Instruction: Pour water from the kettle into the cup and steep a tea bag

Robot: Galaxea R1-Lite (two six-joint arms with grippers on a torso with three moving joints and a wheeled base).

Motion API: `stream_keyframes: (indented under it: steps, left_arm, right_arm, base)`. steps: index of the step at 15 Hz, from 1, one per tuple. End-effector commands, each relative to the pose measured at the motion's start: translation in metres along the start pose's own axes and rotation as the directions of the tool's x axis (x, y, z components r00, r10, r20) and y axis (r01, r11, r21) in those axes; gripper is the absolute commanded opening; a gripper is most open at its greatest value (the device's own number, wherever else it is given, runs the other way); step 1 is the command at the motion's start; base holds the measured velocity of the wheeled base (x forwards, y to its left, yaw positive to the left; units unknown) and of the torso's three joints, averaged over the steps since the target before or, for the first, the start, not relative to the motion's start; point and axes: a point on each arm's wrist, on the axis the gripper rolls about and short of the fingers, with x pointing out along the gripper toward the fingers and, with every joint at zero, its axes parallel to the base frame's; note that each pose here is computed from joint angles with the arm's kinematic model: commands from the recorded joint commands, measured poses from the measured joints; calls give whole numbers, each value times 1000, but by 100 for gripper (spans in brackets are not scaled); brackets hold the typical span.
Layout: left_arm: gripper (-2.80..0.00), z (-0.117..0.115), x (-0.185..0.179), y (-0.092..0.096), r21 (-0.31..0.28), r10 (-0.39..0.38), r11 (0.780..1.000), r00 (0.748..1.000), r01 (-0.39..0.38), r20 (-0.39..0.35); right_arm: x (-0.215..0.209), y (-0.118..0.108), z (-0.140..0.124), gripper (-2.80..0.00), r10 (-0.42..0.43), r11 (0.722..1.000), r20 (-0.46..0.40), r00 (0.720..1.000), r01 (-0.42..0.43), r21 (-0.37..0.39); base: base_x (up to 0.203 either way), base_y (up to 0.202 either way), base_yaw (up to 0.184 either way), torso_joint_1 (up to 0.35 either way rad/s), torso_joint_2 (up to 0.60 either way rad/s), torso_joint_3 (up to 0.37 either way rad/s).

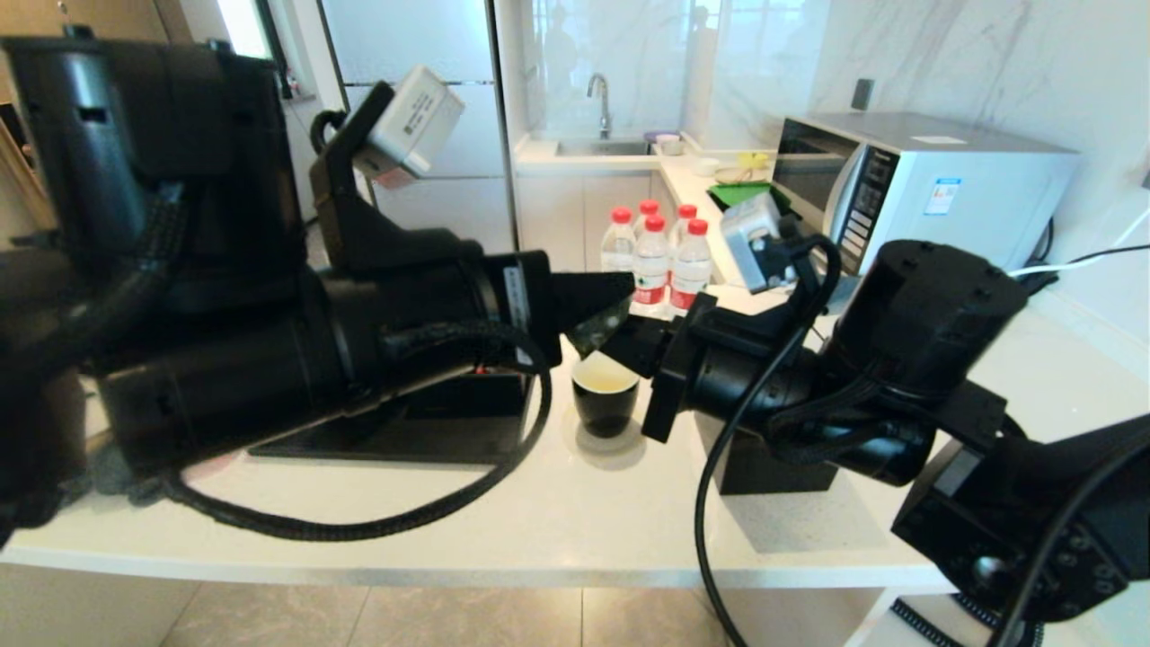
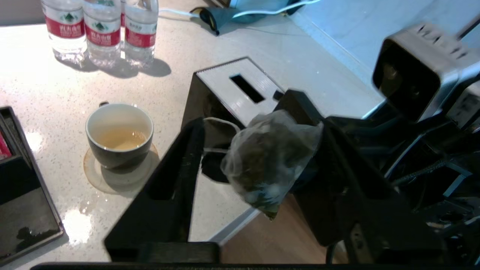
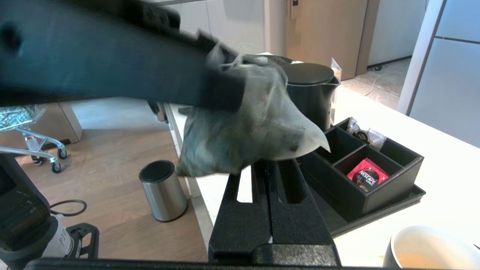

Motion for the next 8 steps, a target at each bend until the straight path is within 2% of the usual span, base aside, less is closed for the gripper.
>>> stream_keyframes:
  steps: [1,8]
  left_arm:
    - [0,-3,0,1,-1,3,1000,1000,-3,-9]
    - [0,-4,-10,2,-5,5,1000,1000,-5,-6]
  right_arm:
    - [0,0,1,-280,4,1000,7,1000,-4,-2]
    - [0,0,1,-280,4,1000,6,1000,-4,-2]
  base:
    - [0,0,0,0,0,0]
    - [0,0,0,0,0,0]
